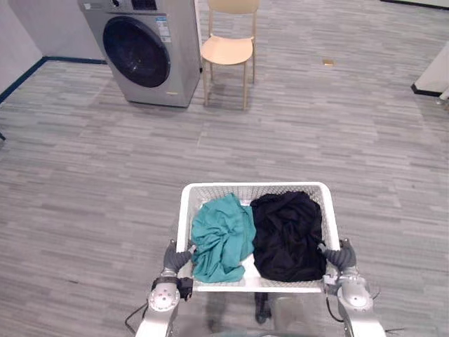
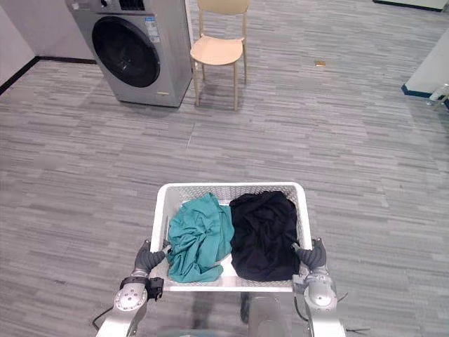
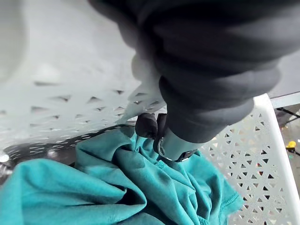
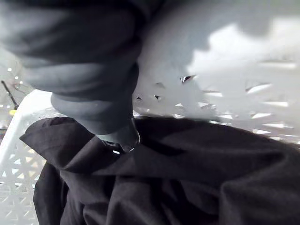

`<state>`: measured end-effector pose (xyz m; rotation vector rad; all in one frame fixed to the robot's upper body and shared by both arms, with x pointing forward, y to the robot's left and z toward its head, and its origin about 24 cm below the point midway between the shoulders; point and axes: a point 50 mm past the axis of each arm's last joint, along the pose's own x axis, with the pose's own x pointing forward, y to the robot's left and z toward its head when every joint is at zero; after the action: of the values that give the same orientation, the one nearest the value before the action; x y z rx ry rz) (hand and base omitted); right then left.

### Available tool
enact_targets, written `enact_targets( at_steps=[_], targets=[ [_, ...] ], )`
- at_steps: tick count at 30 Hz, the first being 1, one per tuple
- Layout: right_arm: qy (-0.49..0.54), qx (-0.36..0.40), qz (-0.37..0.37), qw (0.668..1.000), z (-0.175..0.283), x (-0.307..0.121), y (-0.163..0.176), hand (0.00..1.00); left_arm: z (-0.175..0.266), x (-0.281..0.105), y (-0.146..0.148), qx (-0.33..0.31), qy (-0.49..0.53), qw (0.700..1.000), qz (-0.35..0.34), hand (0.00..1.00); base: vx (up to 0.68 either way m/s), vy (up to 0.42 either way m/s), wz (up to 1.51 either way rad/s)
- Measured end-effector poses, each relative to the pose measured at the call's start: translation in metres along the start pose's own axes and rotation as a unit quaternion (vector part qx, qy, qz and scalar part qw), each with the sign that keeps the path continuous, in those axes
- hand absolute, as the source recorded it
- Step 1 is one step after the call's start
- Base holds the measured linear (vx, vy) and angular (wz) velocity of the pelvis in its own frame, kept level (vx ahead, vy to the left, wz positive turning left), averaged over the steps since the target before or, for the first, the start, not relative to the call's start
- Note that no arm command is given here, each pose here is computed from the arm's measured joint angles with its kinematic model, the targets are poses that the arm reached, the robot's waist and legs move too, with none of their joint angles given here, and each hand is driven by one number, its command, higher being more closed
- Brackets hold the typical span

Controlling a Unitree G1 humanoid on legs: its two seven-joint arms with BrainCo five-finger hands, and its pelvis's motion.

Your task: Pick up the laundry basket with both hands and put the clothes into the washing machine.

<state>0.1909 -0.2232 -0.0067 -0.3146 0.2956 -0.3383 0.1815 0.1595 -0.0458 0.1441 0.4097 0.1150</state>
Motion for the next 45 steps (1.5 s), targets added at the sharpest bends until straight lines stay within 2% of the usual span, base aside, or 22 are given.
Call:
enact_targets(
  at_steps=[8,14,18,22,28,37,45],
  targets=[
    [-0.024,-0.001,0.026,0.999,0.016,0.021,0.016,1.0,0.011,-0.002,0.015,-0.009,-0.024,0.999,0.032,1.0,0.57,0.157,-0.44],
    [0.028,0.014,0.049,0.998,-0.007,0.01,0.034,1.0,-0.003,-0.006,0.028,0.028,0.005,0.999,0.036,1.0,0.52,0.211,-0.35],
    [0.041,0.011,0.055,0.998,-0.015,0.005,0.033,1.0,-0.007,-0.008,0.026,0.032,0.015,0.999,0.034,1.0,0.6,0.11,0.08],
    [0.038,0.016,0.031,0.999,-0.014,0.006,0.022,1.0,0.007,0.003,0.017,0.041,-0.011,0.999,0.011,1.0,0.52,-0.001,0.47],
    [0.049,-0.008,0.029,0.998,-0.021,0.004,0.012,1.0,-0.005,0.003,0.002,0.038,0.017,0.999,-0.002,1.0,0.79,-0.182,0.47],
    [-0.007,0.012,0.009,1.0,0.006,0.008,0.006,1.0,0.006,0.003,0.005,0.021,-0.016,1.0,0.007,1.0,0.57,-0.061,-0.04],
    [0.033,-0.001,0.018,0.999,-0.012,0.012,0.01,1.0,0.002,0.002,0.005,0.035,-0.003,0.999,-0.004,1.0,0.59,0.263,-0.16]
  ],
)
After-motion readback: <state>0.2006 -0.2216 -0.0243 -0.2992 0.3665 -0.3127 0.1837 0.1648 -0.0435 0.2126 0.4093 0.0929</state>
